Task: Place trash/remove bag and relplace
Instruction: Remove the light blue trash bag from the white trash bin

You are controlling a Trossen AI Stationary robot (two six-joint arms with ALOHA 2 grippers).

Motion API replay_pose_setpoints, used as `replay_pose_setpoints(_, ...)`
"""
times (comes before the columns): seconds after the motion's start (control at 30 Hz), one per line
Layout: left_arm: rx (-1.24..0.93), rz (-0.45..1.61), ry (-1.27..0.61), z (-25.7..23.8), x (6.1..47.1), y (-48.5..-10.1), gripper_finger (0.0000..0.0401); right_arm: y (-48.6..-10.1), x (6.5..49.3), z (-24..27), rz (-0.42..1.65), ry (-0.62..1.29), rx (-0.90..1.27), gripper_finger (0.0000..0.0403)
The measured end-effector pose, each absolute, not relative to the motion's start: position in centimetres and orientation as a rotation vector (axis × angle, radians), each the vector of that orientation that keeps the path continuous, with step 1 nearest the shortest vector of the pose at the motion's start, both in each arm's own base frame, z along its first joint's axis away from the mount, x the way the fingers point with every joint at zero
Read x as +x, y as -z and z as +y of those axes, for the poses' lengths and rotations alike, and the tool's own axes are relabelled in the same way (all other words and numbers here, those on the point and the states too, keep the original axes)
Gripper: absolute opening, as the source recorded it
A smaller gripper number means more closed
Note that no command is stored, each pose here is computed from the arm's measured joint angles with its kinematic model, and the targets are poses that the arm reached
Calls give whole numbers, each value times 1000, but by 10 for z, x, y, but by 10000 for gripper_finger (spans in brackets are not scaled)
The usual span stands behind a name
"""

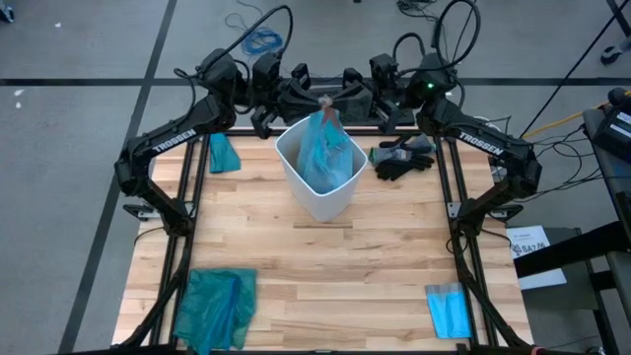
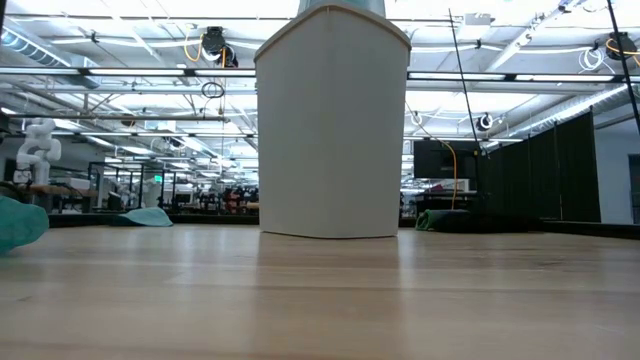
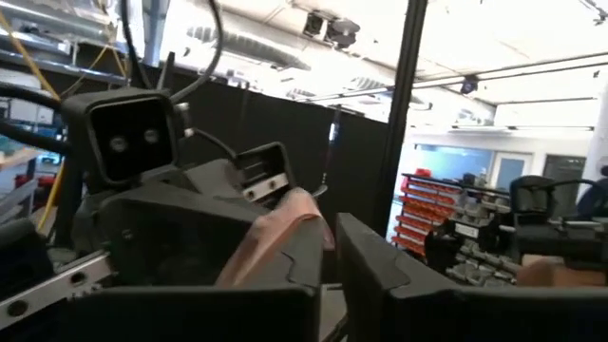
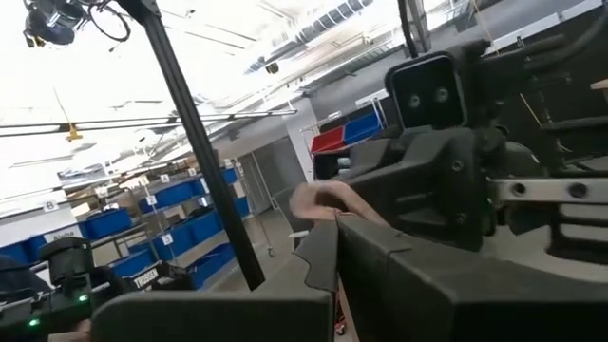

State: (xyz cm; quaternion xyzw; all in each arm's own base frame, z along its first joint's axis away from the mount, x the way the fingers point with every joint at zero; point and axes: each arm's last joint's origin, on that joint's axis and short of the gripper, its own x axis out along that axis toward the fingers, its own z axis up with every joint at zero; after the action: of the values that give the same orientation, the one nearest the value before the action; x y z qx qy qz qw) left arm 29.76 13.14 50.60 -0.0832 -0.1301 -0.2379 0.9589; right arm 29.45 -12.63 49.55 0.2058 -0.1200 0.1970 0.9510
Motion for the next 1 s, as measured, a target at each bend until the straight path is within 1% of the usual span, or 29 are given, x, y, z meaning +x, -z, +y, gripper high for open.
replay_pose_setpoints(0.23,-150,-248,526,131,294,-507,120,-496,294,-126,-241,-406,421,0)
replay_pose_setpoints(0.37,-202,-154,562,135,294,-500,167,-496,294,-126,-243,-403,424,0)
replay_pose_setpoints(0.47,-261,-88,552,138,295,-492,188,-496,294,-126,-244,-403,423,0)
replay_pose_setpoints(0.57,-273,-70,556,139,295,-490,196,-496,294,-127,-245,-400,423,0)
replay_pose_setpoints(0.7,-276,-54,552,137,297,-488,196,-496,294,-127,-246,-397,423,0)
replay_pose_setpoints(1.0,-237,-30,426,141,300,-479,194,-497,293,-128,-254,-399,416,0)
